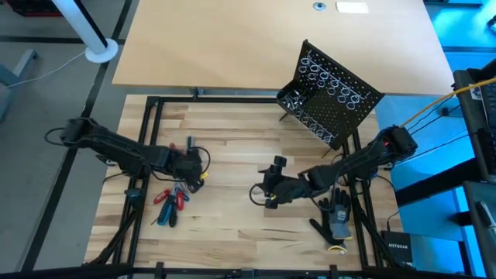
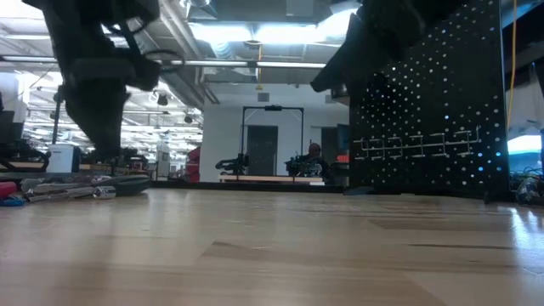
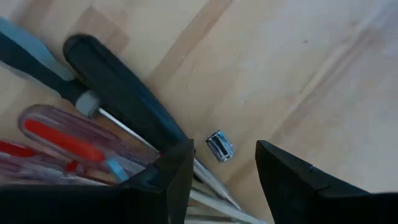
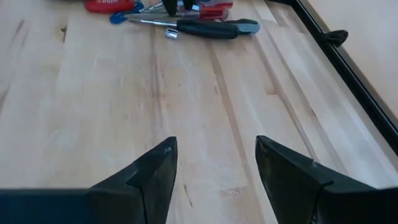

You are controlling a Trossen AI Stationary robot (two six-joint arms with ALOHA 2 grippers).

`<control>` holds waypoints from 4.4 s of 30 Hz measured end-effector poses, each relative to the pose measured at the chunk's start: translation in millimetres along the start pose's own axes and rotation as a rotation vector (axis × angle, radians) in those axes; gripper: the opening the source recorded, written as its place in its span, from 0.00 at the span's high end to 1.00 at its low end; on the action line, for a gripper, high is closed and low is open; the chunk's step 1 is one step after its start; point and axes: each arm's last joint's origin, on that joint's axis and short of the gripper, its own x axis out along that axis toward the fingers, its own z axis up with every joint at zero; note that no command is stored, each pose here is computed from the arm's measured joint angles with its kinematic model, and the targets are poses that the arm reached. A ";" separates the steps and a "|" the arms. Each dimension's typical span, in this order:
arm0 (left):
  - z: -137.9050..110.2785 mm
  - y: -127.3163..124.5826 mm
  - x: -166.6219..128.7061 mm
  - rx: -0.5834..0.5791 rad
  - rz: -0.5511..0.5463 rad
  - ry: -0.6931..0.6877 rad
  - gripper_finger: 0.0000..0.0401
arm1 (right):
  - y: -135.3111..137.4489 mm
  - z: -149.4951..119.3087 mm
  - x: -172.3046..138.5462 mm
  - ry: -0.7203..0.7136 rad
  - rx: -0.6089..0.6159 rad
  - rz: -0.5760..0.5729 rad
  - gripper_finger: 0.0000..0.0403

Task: Hang tools onto peg board
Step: Put the socket into the black pegboard bin

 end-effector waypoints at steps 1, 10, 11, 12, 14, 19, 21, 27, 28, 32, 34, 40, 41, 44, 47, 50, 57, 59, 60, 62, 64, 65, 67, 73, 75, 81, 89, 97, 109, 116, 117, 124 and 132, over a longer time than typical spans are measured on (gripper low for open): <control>0.7 -1.6 3.7 -0.005 -0.003 0.012 0.60 | 0.3 0.4 -0.1 -0.003 0.003 0.005 0.46; 3.9 -5.0 31.8 -0.049 0.048 0.110 0.67 | 0.4 0.7 -0.2 -0.005 0.003 0.008 0.46; 4.3 -5.4 32.8 -0.050 0.045 0.111 0.68 | 0.6 0.7 -0.3 -0.006 0.003 0.008 0.46; 4.8 -6.0 33.8 -0.050 0.040 0.110 0.68 | 0.7 0.7 -0.4 -0.006 0.003 0.009 0.46; 4.9 -6.8 34.8 -0.047 0.035 0.112 0.69 | 0.7 0.7 -0.4 -0.006 0.002 0.009 0.46; 2.7 -8.0 37.9 -0.048 0.014 0.169 0.71 | 0.7 0.8 -0.4 -0.007 0.003 0.009 0.46; 1.9 -8.6 39.5 -0.046 0.015 0.180 0.72 | 0.7 0.8 -0.4 -0.006 0.003 0.010 0.46; 0.3 -11.2 49.0 -0.032 0.028 0.215 0.72 | 0.7 0.7 -0.4 -0.006 0.004 0.010 0.46; 0.2 -11.8 50.2 -0.026 0.027 0.222 0.72 | 0.7 0.8 -0.4 -0.007 0.004 0.010 0.46; -2.1 -13.5 55.4 0.012 0.040 0.245 0.72 | 0.7 0.8 -0.4 -0.006 0.004 0.010 0.46; -2.3 -13.4 55.8 0.035 0.038 0.246 0.72 | 0.8 0.8 -0.4 -0.006 0.005 0.014 0.46; -2.1 -13.9 55.9 0.095 0.024 0.241 0.80 | 1.0 0.8 -0.4 -0.006 0.005 0.016 0.46; -2.0 -14.1 56.0 0.106 0.021 0.241 0.82 | 0.9 0.8 -0.4 -0.006 0.005 0.016 0.46; -1.8 -14.5 56.3 0.131 0.011 0.237 0.89 | 0.9 0.8 -0.4 -0.006 0.005 0.015 0.46; -1.3 -15.4 56.0 0.152 0.003 0.231 0.89 | 1.0 0.7 -0.4 -0.006 0.005 0.016 0.46; 1.2 -16.5 50.5 0.160 -0.013 0.211 0.89 | 1.0 0.7 -0.4 -0.006 0.005 0.015 0.46; 12.5 -25.5 16.4 0.183 -0.181 0.032 0.88 | 0.9 0.5 -0.5 -0.004 0.002 0.016 0.46; 16.7 -30.0 6.9 0.186 -0.249 -0.051 0.89 | 1.1 0.6 -0.4 -0.004 0.007 0.026 0.46; 19.3 -32.2 0.8 0.193 -0.288 -0.099 0.89 | 1.4 0.6 -0.4 -0.002 0.007 0.035 0.46; 24.4 -37.4 -9.1 0.206 -0.365 -0.187 0.88 | 1.9 0.7 -0.6 -0.001 0.008 0.052 0.46; 27.8 -41.3 -16.2 0.225 -0.424 -0.260 0.87 | 2.3 1.1 -0.6 -0.003 0.010 0.064 0.46; 29.8 -42.9 -20.6 0.235 -0.451 -0.300 0.87 | 2.6 1.7 -0.5 -0.008 0.015 0.071 0.46; 35.4 -46.6 -28.0 0.245 -0.504 -0.381 0.87 | 2.7 3.1 -0.4 -0.021 0.022 0.068 0.46; 44.9 -54.0 -37.2 0.270 -0.596 -0.516 0.88 | 2.6 14.6 -1.0 -0.134 0.006 0.021 0.46; 47.3 -55.7 -40.1 0.268 -0.619 -0.552 0.88 | 3.0 19.9 -1.4 -0.184 -0.014 0.015 0.46; 55.2 -60.9 -51.1 0.243 -0.708 -0.671 0.88 | 9.8 31.0 6.1 -0.330 -0.166 -0.032 0.46; 63.8 -59.7 -57.1 0.183 -0.755 -0.742 0.89 | 11.4 42.7 2.5 -0.442 -0.375 -0.145 0.46; 70.0 -59.1 -63.3 0.119 -0.809 -0.797 0.89 | 10.3 48.0 -0.3 -0.489 -0.443 -0.177 0.46; 72.3 -59.8 -68.0 0.101 -0.842 -0.836 0.89 | 6.4 52.2 5.4 -0.540 -0.484 -0.201 0.46; 73.2 -59.4 -68.3 0.095 -0.840 -0.843 0.89 | 11.4 50.1 14.6 -0.565 -0.516 -0.256 0.46; 73.3 -59.4 -68.5 0.095 -0.841 -0.845 0.89 | 11.6 50.5 15.1 -0.573 -0.518 -0.271 0.46; 73.4 -59.4 -68.6 0.093 -0.840 -0.848 0.89 | 11.1 54.0 13.3 -0.617 -0.545 -0.296 0.46; 73.3 -59.3 -68.5 0.093 -0.839 -0.846 0.89 | 7.1 55.0 15.3 -0.614 -0.575 -0.314 0.51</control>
